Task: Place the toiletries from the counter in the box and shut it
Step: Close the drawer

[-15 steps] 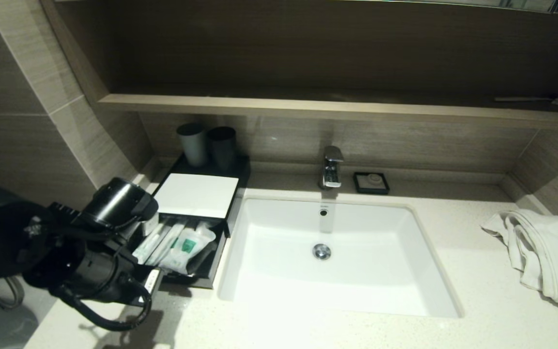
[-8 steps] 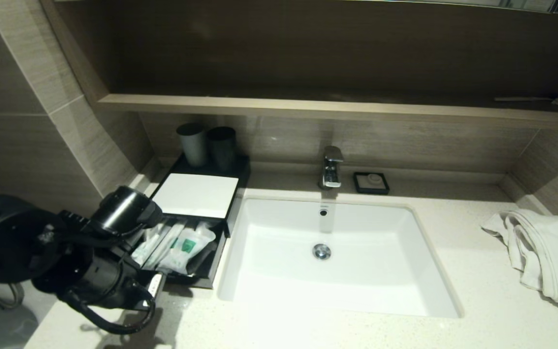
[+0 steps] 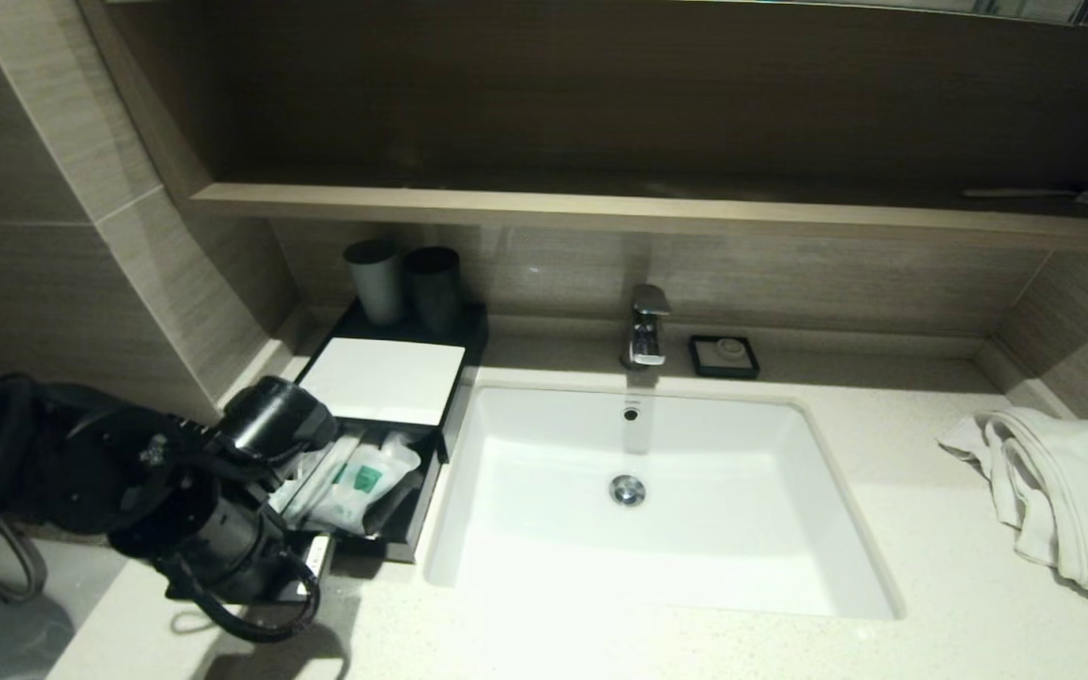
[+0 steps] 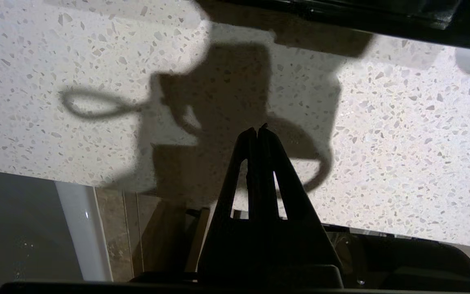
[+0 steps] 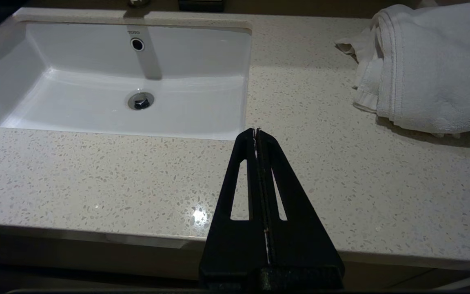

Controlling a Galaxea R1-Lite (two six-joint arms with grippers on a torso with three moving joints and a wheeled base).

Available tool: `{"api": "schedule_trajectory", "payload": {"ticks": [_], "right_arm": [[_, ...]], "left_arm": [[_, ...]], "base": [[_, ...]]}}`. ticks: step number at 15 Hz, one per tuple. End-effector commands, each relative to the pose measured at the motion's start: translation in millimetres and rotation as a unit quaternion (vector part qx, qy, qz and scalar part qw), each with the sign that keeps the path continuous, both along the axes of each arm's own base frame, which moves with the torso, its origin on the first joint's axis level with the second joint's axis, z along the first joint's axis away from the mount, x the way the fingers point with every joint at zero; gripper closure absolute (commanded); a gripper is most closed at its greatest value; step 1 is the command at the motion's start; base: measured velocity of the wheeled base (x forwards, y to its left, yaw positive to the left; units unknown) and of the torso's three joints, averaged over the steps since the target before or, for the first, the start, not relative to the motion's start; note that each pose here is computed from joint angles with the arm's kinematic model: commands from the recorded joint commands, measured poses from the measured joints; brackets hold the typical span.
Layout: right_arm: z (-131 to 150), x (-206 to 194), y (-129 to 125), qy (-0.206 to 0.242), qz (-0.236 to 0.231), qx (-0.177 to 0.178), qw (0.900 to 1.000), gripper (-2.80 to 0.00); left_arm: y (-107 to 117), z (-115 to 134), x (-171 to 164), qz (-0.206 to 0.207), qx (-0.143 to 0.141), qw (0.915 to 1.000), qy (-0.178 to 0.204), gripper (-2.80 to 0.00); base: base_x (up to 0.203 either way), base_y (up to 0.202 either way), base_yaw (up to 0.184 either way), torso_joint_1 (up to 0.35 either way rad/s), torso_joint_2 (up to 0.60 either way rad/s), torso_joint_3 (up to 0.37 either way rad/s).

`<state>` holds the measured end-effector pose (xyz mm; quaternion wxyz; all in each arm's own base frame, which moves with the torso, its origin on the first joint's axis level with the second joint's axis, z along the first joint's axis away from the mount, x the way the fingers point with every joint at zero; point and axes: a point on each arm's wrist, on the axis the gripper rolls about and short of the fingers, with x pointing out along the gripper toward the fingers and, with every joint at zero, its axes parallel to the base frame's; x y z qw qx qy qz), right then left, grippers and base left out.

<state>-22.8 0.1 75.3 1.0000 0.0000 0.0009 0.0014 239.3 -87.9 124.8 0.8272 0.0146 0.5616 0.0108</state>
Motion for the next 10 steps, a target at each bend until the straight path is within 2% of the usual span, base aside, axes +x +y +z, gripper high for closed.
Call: {"api": "schedule_trajectory", "payload": {"ticks": [1, 6, 10], "right_arm": [[0.0, 0.0, 0.0, 0.0, 0.0, 0.0, 1.0, 0.0], [0.0, 0.0, 0.0, 0.0, 0.0, 0.0, 1.0, 0.0], [0.0, 0.0, 0.0, 0.0, 0.0, 0.0, 1.0, 0.0]], "left_arm": [[1.5, -8.4, 5.2, 0.007, 0.002, 0.9999, 0.016, 0.0], [9.5, -15.2, 16.6, 0.026, -0.008, 0.9996, 0.011, 0.0], [7.0, -20.1, 32.2, 0.03, -0.012, 0.9995, 0.004, 0.0]], "base": [[0.0, 0.0, 0.0, 0.0, 0.0, 0.0], [0.0, 0.0, 0.0, 0.0, 0.0, 0.0], [0.0, 0.0, 0.0, 0.0, 0.0, 0.0]]}}
